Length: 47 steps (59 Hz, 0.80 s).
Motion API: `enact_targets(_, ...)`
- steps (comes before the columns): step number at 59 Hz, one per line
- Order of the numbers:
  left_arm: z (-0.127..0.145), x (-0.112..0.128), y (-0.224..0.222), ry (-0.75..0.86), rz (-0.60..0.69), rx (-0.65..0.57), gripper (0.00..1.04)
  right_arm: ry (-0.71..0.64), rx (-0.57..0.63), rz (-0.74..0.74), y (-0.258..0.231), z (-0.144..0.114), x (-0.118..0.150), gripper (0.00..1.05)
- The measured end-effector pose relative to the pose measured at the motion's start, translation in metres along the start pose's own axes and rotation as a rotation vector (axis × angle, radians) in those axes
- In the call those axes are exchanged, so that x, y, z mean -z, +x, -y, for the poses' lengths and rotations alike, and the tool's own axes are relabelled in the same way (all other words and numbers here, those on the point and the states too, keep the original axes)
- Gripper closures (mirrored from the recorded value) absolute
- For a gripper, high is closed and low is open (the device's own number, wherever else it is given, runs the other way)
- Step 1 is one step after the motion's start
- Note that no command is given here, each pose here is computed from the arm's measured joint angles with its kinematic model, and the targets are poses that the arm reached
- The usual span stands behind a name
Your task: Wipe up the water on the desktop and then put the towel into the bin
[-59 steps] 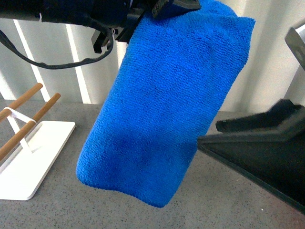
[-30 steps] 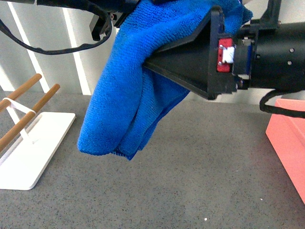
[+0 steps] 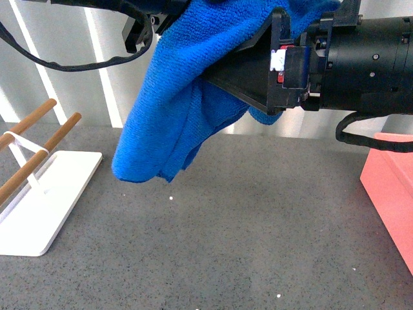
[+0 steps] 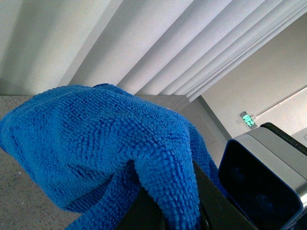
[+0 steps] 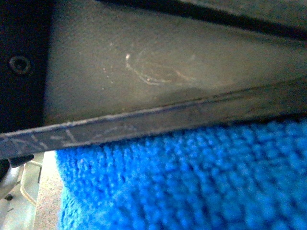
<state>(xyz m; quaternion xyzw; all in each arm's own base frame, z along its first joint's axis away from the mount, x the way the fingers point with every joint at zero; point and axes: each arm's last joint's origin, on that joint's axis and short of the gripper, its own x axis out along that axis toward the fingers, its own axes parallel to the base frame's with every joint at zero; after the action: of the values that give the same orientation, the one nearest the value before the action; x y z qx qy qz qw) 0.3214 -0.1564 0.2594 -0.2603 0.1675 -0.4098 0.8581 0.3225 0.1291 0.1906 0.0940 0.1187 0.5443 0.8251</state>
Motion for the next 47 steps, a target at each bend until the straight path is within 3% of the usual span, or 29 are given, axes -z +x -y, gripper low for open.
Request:
enact_targets(3, 0.000, 0.000, 0.000, -0.001, 0.000, 0.000, 0.99, 0.000, 0.007, 0.006, -0.001, 0.000, 0.001, 0.83)
enact_targets(11, 0.000, 0.000, 0.000, 0.000, -0.001, 0.001, 0.77, 0.004, 0.013, 0.007, -0.005, -0.001, 0.005, 1.00)
enact_targets(27, 0.000, 0.000, 0.000, 0.000, -0.005, 0.007, 0.19, -0.016, 0.019, -0.009, -0.017, -0.009, 0.009, 1.00)
enact_targets(33, 0.000, 0.000, 0.000, 0.000, -0.002, 0.003, 0.06, -0.023, 0.023, -0.020, -0.018, -0.010, 0.012, 1.00)
enact_targets(47, 0.000, 0.000, 0.000, 0.000, -0.003, 0.004, 0.07, -0.034, 0.028, -0.033, -0.020, -0.011, 0.018, 1.00)
